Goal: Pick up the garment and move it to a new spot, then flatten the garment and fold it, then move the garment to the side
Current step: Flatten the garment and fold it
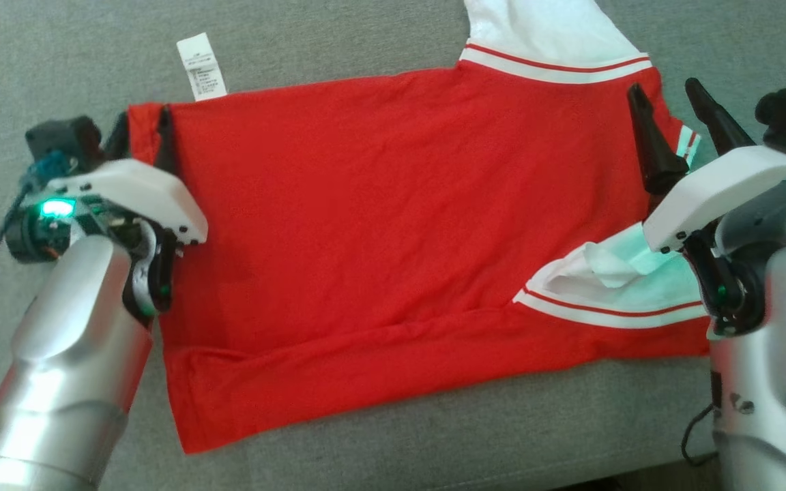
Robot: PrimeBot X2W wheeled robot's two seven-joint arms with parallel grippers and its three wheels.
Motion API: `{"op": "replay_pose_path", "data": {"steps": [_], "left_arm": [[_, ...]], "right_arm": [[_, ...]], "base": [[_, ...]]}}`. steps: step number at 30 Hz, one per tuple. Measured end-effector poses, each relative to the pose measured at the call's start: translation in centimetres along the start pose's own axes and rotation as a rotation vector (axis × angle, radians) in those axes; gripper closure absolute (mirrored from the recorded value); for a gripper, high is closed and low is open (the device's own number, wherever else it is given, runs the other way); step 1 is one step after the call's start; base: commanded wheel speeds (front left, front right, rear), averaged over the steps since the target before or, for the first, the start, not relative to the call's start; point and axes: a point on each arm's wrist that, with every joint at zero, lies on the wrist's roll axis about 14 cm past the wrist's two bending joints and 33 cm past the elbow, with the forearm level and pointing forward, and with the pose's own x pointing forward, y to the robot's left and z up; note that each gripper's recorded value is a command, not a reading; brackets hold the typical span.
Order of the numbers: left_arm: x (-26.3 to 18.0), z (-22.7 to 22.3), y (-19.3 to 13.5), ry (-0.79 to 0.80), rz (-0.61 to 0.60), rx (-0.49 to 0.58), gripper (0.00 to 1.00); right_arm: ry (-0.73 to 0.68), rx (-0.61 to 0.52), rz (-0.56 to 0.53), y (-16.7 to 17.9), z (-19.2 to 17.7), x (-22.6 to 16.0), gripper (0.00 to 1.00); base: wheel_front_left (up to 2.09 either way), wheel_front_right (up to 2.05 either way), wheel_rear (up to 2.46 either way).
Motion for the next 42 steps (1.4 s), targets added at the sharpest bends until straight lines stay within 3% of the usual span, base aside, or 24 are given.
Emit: {"op": "replay_pose_path", "data": {"steps": [1,8,14,25,30,31,32,33,42], "left_arm": [[0.1,-0.1,-0.3,0.015,-0.014,-0.007,1.00],[0.3,-0.2,-0.6,0.018,-0.036,-0.026,1.00],[0.0,0.3,-1.0,-0.049,-0.064,-0.020,1.00],[-0.2,0.6,-0.9,-0.110,-0.096,-0.022,1.00],[-0.2,0.8,-0.5,-0.124,-0.090,-0.023,1.00],[-0.3,0.8,-0.5,-0.126,-0.089,-0.023,1.00],[-0.3,0.9,-0.5,-0.129,-0.088,-0.023,1.00],[-0.4,1.0,-0.5,-0.132,-0.088,-0.022,1.00],[-1.4,1.9,-0.1,-0.220,-0.066,-0.043,1.00]], "right_arm": [[0.001,0.000,0.002,0.1,0.0,0.1,0.00],[-0.005,-0.008,0.031,1.0,1.6,2.1,0.00],[0.035,-0.020,0.044,1.2,4.9,7.3,0.00],[0.255,-0.070,0.017,0.7,1.0,13.7,0.00],[0.340,-0.116,0.019,1.0,-1.2,14.9,0.00],[0.346,-0.128,0.016,0.9,-1.1,14.9,0.22],[0.350,-0.136,0.016,1.0,-1.0,14.9,0.91],[0.346,-0.144,0.018,1.0,-0.9,14.9,1.00],[0.198,-0.105,0.031,0.9,1.5,13.7,1.00]], "base": [[0.00,0.00,0.00],[0.00,0.00,0.00],[0.00,0.00,0.00],[0.00,0.00,0.00],[0.00,0.00,0.00],[0.00,0.00,0.00],[0.00,0.00,0.00],[0.00,0.00,0.00],[0.00,0.00,0.00]]}}
